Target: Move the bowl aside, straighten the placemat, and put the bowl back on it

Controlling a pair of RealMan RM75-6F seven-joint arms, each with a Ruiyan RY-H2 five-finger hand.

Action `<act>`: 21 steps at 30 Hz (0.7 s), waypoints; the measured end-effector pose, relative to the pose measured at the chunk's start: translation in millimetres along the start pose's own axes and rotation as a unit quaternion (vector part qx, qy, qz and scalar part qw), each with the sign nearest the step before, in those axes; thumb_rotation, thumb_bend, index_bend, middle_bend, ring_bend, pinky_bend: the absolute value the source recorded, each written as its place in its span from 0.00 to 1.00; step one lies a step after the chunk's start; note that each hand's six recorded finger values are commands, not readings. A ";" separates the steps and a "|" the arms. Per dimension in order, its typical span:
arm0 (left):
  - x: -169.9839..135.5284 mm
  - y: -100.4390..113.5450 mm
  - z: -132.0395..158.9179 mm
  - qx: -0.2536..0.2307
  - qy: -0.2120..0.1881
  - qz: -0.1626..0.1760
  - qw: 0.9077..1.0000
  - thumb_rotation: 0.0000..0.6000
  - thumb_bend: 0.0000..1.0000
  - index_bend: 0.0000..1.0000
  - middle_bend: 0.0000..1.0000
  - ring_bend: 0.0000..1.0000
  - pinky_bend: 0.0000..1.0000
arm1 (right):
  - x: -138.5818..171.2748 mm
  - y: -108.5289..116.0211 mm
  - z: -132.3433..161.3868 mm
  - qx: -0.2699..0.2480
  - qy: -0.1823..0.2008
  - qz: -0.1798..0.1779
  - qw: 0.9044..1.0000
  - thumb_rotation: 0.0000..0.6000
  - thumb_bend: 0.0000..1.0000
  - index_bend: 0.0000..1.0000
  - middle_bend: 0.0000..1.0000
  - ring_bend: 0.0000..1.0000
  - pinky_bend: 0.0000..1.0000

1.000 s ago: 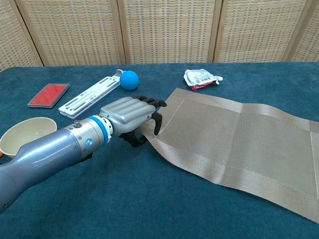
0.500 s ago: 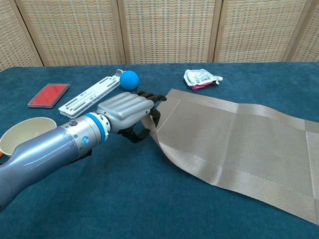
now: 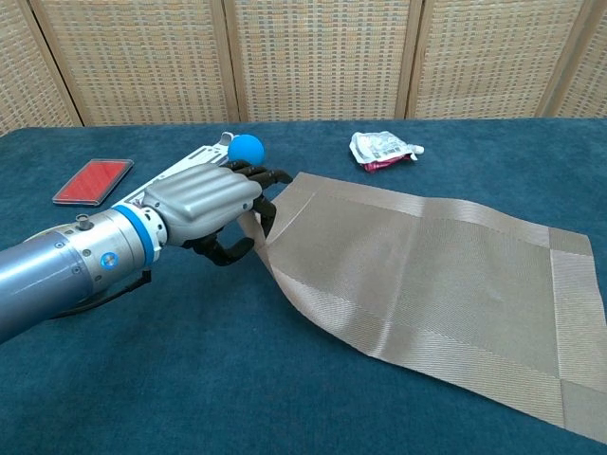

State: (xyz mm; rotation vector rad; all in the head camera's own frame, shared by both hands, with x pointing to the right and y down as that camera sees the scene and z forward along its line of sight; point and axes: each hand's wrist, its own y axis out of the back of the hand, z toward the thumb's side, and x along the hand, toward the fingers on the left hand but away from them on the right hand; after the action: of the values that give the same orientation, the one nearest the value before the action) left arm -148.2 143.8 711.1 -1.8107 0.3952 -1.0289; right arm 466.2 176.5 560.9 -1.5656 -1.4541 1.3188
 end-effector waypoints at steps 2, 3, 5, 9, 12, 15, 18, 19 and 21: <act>-6.9 0.9 1.0 0.004 -0.006 -0.004 1.000 1.00 0.56 0.60 0.00 0.00 0.00 | 0.5 0.0 0.9 0.000 0.001 0.000 1.000 1.00 0.23 0.15 0.00 0.00 0.00; -11.7 1.4 2.2 0.006 -0.011 -0.007 1.000 1.00 0.56 0.60 0.00 0.00 0.00 | 0.5 -0.1 1.2 0.001 0.002 0.000 1.000 1.00 0.23 0.15 0.00 0.00 0.00; -19.6 2.1 5.4 0.009 -0.021 -0.014 1.000 1.00 0.56 0.61 0.00 0.00 0.00 | 0.5 -0.5 1.7 0.002 0.002 0.000 1.000 1.00 0.23 0.15 0.00 0.00 0.00; -37.2 5.1 15.8 0.014 -0.051 -0.032 0.998 1.00 0.56 0.60 0.00 0.00 0.00 | 0.0 -2.3 1.6 0.004 0.001 0.003 1.000 1.00 0.23 0.15 0.00 0.00 0.00; -47.6 4.9 22.5 0.018 -0.073 -0.050 0.996 1.00 0.56 0.60 0.00 0.00 0.00 | -0.3 -2.8 1.3 0.006 0.001 0.003 1.000 1.00 0.23 0.15 0.00 0.00 0.00; -53.8 2.8 29.9 0.020 -0.093 -0.066 0.993 1.00 0.56 0.59 0.00 0.00 0.00 | -0.6 -2.9 1.4 0.007 0.001 0.002 1.000 1.00 0.23 0.15 0.00 0.00 0.00; -60.2 0.4 40.3 0.023 -0.119 -0.081 0.989 1.00 0.56 0.59 0.00 0.00 0.00 | -0.8 -2.5 0.7 0.008 0.000 0.001 1.000 1.00 0.23 0.15 0.00 0.00 0.00; -62.4 0.1 42.9 0.024 -0.127 -0.085 0.988 1.00 0.56 0.59 0.00 0.00 0.00 | -0.9 -2.4 0.6 0.008 0.000 0.001 1.000 1.00 0.23 0.15 0.00 0.00 0.00; -66.6 -0.6 48.0 0.023 -0.140 -0.091 0.986 1.00 0.56 0.59 0.00 0.00 0.00 | -1.2 -2.5 0.5 0.008 -0.001 0.001 1.000 1.00 0.23 0.15 0.00 0.00 0.00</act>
State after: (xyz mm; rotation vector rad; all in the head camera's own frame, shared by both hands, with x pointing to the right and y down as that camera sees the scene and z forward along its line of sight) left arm -149.6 216.2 672.3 -1.9418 0.0331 -0.8802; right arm 465.0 175.8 563.3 -1.5565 -1.4393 1.3299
